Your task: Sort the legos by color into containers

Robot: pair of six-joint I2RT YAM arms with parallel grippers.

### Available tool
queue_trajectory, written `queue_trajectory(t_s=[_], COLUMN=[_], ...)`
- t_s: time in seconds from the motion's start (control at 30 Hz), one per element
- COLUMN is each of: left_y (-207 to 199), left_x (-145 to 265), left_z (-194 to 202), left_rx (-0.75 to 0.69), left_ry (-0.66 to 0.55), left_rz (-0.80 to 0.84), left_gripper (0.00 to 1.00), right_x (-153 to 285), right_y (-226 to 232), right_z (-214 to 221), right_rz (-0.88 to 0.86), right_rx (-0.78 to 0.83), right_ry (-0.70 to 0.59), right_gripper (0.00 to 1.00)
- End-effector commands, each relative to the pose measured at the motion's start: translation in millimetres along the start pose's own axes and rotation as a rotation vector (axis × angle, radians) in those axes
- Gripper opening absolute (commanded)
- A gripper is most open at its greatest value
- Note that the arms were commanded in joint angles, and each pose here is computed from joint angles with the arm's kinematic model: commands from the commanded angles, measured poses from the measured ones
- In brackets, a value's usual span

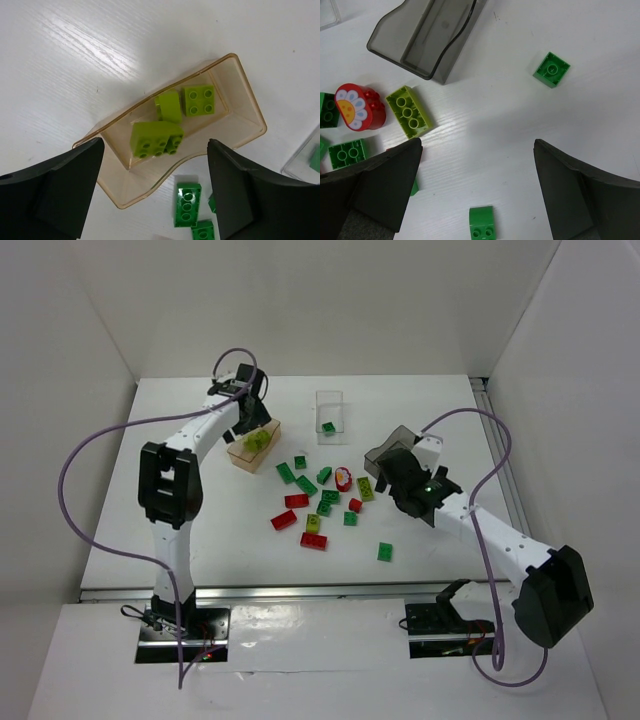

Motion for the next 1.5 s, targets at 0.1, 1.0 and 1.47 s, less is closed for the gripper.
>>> queue_trajectory(t_s=[0.1, 1.0, 1.47], left_y=[-6, -44, -45], left_x=[62, 97, 114], left_z=[7, 285, 184], left_rx=[-0.124, -0.74, -0.607], left_ry=[-0.074, 0.278, 0.153], left_rz=[0.063, 0.319, 0.283], left_gripper=[0.85, 0.7, 0.24], right_x=[5, 25, 21], right_y=[5, -17, -15], right_z=[-13, -13, -14], right_rz=[-0.005, -0.014, -0.002], right_rx=[-0.021, -0.069, -0.055], right_ry=[-0.04, -0.067, -0.069], right_gripper=[1.0, 1.0, 1.0])
Point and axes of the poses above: each gripper's point midway between its finger pads, its own x axis back along the fingers, its own y axis along the line the jaws close on, z = x × y, the point moved 1 cm from there along x, back along the fingers, and after that the axes turned 2 degrees about -x, right-handed, at the moved point
